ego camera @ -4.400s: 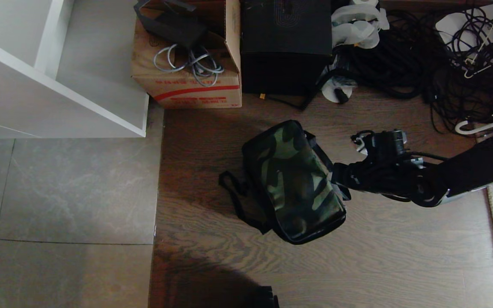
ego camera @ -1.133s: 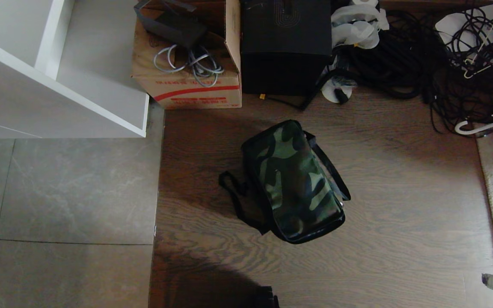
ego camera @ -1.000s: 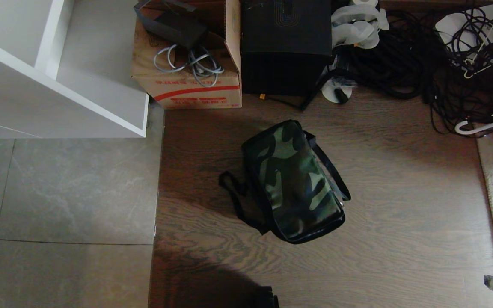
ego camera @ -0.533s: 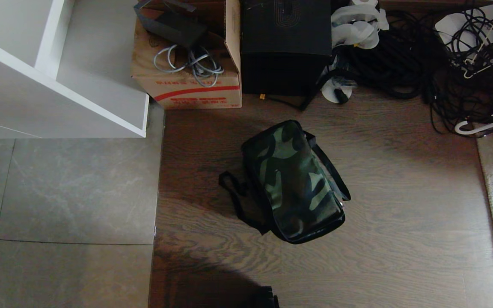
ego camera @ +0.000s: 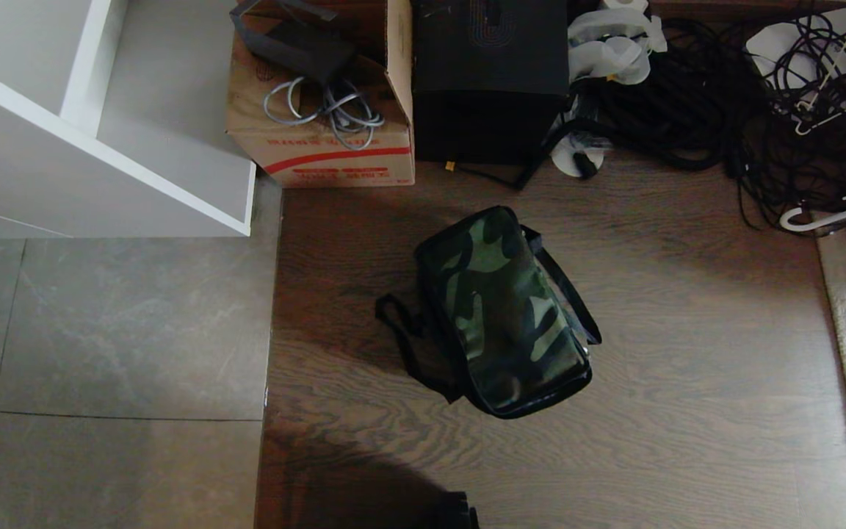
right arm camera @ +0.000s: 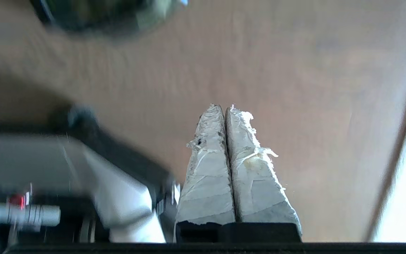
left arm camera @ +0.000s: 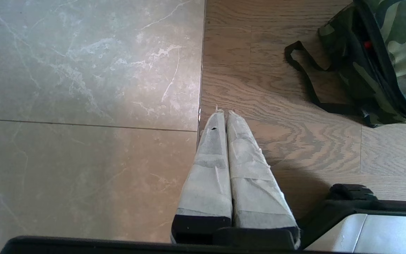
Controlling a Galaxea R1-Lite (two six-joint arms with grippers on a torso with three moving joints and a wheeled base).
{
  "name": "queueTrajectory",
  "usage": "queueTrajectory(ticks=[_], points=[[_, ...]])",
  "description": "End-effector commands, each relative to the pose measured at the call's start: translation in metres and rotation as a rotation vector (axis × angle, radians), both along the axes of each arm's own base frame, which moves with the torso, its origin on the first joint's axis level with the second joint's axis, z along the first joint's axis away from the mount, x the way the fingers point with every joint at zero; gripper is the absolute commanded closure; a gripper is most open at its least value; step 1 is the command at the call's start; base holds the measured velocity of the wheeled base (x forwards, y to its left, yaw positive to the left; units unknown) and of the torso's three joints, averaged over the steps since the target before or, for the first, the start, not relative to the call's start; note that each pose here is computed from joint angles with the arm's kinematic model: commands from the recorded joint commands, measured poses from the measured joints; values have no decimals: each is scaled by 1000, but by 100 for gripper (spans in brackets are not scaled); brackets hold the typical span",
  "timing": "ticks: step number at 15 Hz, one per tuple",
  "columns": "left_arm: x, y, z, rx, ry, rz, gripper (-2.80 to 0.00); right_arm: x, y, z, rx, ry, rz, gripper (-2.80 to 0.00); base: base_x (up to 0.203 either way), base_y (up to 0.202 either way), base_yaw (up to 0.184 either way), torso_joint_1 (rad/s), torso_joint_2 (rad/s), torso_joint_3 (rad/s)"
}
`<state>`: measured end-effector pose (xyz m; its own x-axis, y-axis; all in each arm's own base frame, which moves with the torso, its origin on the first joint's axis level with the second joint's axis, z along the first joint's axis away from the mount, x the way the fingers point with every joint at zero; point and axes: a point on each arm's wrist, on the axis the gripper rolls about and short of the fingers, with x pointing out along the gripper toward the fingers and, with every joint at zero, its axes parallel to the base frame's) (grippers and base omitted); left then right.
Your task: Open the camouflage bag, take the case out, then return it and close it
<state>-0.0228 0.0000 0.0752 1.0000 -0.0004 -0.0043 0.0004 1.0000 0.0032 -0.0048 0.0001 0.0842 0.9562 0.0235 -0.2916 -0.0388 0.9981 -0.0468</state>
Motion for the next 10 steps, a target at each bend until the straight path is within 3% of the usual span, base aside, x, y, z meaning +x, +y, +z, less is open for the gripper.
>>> queueTrajectory(ticks=[1,4,10], points=[[0,0,0,0,1,0,0,-9,0,-5,1,-132,4,0,0,0,0,0,0,0],[0,0,0,0,2,0,0,-20,0,-8,7,-256,-1,0,0,0,0,0,0,0],[0,0,0,0,0,0,0,-20,-1,-8,70,-256,-30,0,0,0,0,0,0,0]])
